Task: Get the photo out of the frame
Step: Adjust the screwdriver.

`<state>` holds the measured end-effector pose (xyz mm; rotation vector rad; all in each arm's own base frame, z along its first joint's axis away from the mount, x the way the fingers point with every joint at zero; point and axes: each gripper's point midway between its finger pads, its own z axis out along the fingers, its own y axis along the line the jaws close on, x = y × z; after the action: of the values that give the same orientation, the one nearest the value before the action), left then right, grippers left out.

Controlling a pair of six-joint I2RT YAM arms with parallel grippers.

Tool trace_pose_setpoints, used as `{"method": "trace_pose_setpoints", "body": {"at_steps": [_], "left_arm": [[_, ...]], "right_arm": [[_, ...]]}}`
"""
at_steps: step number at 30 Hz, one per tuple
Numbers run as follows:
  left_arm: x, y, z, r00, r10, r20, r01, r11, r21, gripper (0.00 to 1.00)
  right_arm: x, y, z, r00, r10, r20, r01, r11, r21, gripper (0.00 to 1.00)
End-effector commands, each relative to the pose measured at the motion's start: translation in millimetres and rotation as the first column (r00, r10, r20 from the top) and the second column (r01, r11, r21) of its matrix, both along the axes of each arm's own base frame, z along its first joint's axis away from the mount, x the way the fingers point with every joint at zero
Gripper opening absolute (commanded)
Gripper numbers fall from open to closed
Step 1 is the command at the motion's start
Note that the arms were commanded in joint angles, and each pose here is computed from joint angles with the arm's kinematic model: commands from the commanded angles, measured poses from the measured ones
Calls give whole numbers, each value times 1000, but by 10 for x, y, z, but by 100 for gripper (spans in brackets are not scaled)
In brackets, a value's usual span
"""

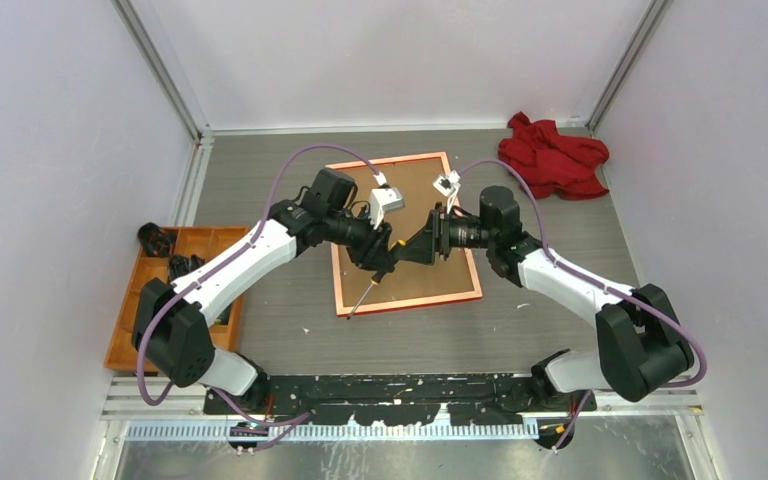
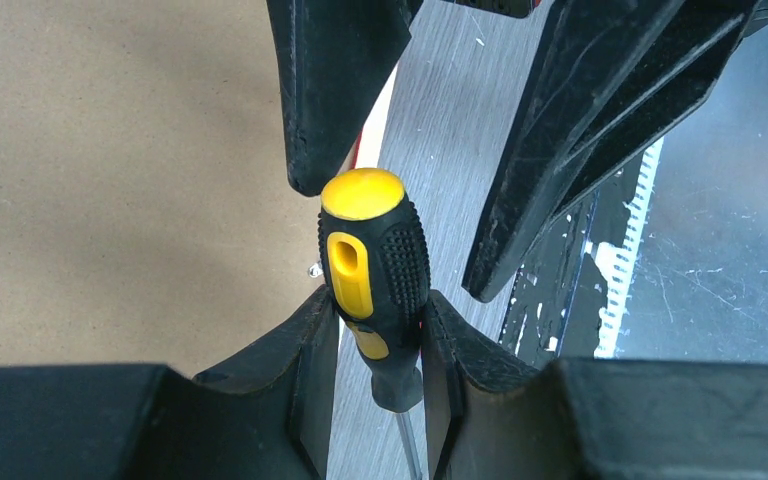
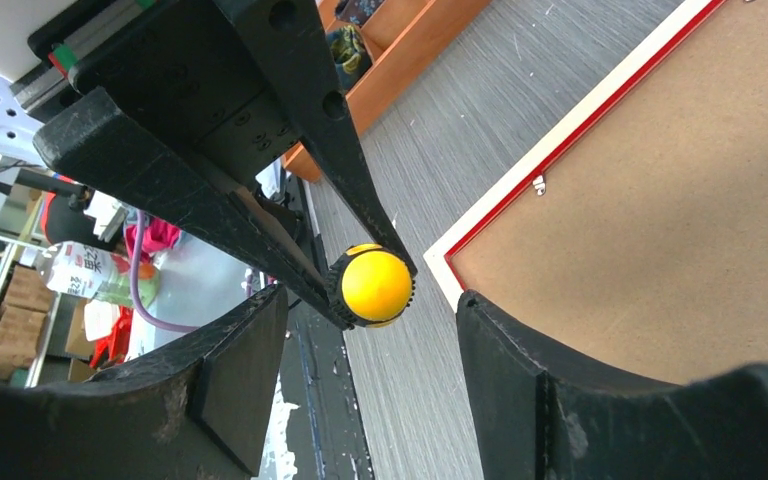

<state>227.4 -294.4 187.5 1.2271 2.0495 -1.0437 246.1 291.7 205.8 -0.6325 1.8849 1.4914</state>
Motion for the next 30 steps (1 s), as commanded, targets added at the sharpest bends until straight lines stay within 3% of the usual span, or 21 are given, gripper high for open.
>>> {"method": "trace_pose_setpoints", "body": {"at_steps": [1,6,13,22,24,26,30], "left_arm": [[5,-85,118,1000,-17,19,18,998,-55,0],[-21,-88,104,999,-28,16,29,998,-57,1],[-30,-104,88,999,-35,14,36,998,-53,0],[-64,-125,37,999,-51,5,51,998,-41,0],[-72,-126,25,999,-54,5,54,998,-39,1],[-60,-125,47,999,-50,14,50,998,-39,0],[-27,-110,58,999,-33,28,34,999,-31,0]], "right_arm": [[-19,39,17,998,34,54,-34,999,8,67],[30,48,36,999,9,44,-9,1000,10,66],[31,50,36,999,10,45,-10,1000,10,54],[28,60,51,999,12,35,-12,1000,18,52],[25,62,44,999,14,32,-15,1000,18,46],[15,60,47,999,20,35,-20,1000,19,34],[-11,60,46,999,34,37,-34,999,20,28]]}}
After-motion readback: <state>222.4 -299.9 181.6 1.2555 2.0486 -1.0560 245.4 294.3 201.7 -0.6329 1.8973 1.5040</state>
